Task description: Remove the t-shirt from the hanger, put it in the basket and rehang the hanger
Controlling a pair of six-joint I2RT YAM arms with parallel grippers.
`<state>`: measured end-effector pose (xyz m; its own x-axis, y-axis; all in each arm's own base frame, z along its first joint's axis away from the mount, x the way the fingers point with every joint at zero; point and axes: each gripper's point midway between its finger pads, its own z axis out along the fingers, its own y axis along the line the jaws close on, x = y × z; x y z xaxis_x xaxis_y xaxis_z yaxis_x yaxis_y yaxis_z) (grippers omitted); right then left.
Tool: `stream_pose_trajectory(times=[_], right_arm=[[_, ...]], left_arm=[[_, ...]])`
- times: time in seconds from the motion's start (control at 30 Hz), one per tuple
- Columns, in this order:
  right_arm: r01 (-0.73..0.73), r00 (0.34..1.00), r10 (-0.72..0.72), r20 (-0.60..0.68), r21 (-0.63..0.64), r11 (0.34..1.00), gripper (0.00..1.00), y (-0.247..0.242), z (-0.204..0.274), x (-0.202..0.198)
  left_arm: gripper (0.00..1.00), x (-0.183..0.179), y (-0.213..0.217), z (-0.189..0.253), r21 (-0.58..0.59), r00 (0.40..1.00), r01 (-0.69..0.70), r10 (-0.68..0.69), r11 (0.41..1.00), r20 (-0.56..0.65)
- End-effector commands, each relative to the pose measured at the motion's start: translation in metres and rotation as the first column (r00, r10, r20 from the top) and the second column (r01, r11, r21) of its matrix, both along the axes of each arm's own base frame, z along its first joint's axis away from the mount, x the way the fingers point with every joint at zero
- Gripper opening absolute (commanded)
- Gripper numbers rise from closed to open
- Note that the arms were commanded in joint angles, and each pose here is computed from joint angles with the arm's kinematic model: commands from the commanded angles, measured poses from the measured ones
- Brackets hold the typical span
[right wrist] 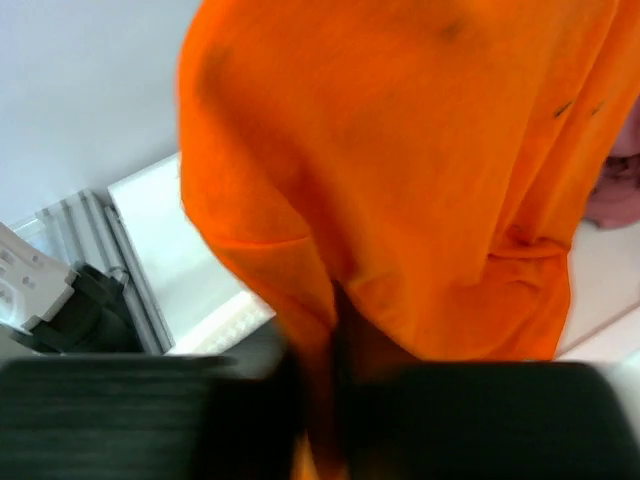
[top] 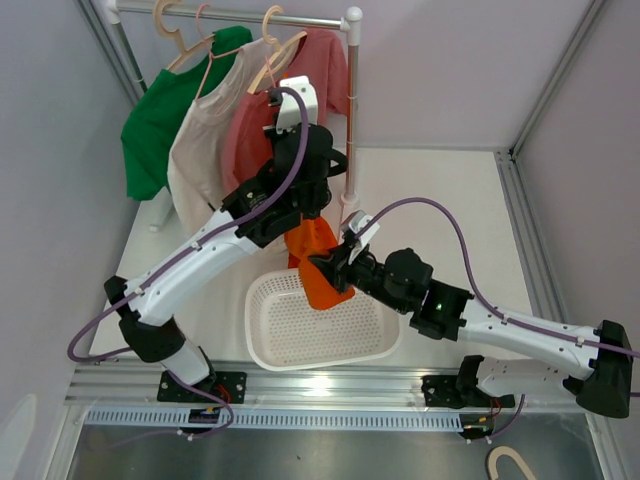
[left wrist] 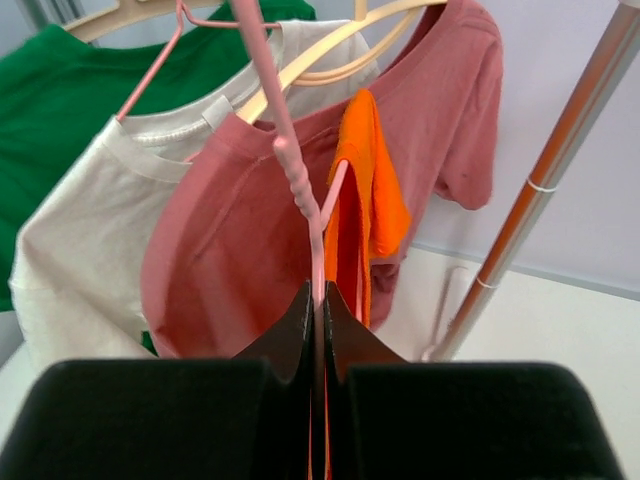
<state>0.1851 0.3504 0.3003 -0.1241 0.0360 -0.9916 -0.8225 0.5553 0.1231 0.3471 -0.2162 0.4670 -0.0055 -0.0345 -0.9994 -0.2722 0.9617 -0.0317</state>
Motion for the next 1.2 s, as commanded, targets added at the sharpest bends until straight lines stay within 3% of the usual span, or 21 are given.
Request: stream_pose_trajectory(times=[0.0, 0.03, 0.3, 0.6, 0.83, 0.9, 0.97, 1.0, 1.03, 1.07, 1.1, 1.17], right_arm=[[0.036, 0.998, -0.041, 0.037, 0.122, 0.992, 0.08, -0.001, 0.033, 0.004], [0.036, 0.999, -0.040, 0.030, 0.121, 0.992, 0.00, -0.002, 0.032, 0.003], [0.006, 1.000, -0.005, -0.007, 0.097, 0.995, 0.00, -0.018, 0.024, -0.051], [0.001, 0.993, 0.008, -0.115, 0.078, 0.997, 0.00, -0.031, 0.007, -0.100], [-0.020, 0.978, 0.032, -0.206, 0.061, 0.998, 0.00, -0.005, -0.043, -0.111], [-0.007, 0.974, 0.021, -0.225, 0.060, 0.998, 0.00, 0.004, -0.052, -0.104], [0.042, 0.974, -0.032, -0.224, 0.039, 0.998, 0.00, 0.007, -0.051, -0.080], [0.063, 0.976, -0.055, -0.212, 0.031, 0.998, 0.00, 0.006, -0.048, -0.070], [0.057, 0.977, -0.049, -0.207, 0.033, 0.998, 0.00, 0.007, -0.042, -0.063], [0.108, 0.975, -0.099, -0.198, 0.039, 0.993, 0.00, 0.000, -0.036, -0.039], [0.135, 0.974, -0.121, -0.192, 0.063, 0.989, 0.00, -0.003, -0.022, -0.025], [0.143, 0.976, -0.129, -0.177, 0.071, 0.987, 0.00, -0.007, -0.009, -0.004]], left_arm=[[0.01, -0.017, 0.009, 0.016, -0.141, 0.998, 0.051, -0.047, 0.989, 0.034], [0.01, -0.016, 0.008, 0.015, -0.147, 0.998, 0.055, -0.050, 0.988, 0.035], [0.01, 0.018, 0.007, 0.023, -0.097, 0.996, 0.086, -0.082, 0.992, 0.042], [0.01, 0.060, 0.029, 0.049, -0.044, 0.997, 0.019, -0.015, 0.999, 0.072], [0.01, 0.052, 0.025, 0.082, -0.078, 0.990, 0.091, -0.082, 0.993, 0.118], [0.01, 0.044, 0.019, 0.077, -0.077, 0.983, 0.170, -0.163, 0.982, 0.083], [0.01, 0.024, 0.015, 0.078, -0.160, 0.960, 0.278, -0.269, 0.947, 0.075], [0.01, 0.018, 0.013, 0.048, -0.145, 0.954, 0.292, -0.299, 0.945, -0.032], [0.01, 0.000, 0.019, 0.052, -0.240, 0.945, 0.314, -0.328, 0.919, -0.019], [0.01, -0.010, 0.018, 0.048, -0.263, 0.931, 0.342, -0.364, 0.902, -0.034], [0.01, -0.014, 0.004, 0.012, -0.254, 0.899, 0.379, -0.419, 0.890, -0.127], [0.01, -0.039, 0.014, 0.026, -0.288, 0.880, 0.432, -0.469, 0.855, -0.074]])
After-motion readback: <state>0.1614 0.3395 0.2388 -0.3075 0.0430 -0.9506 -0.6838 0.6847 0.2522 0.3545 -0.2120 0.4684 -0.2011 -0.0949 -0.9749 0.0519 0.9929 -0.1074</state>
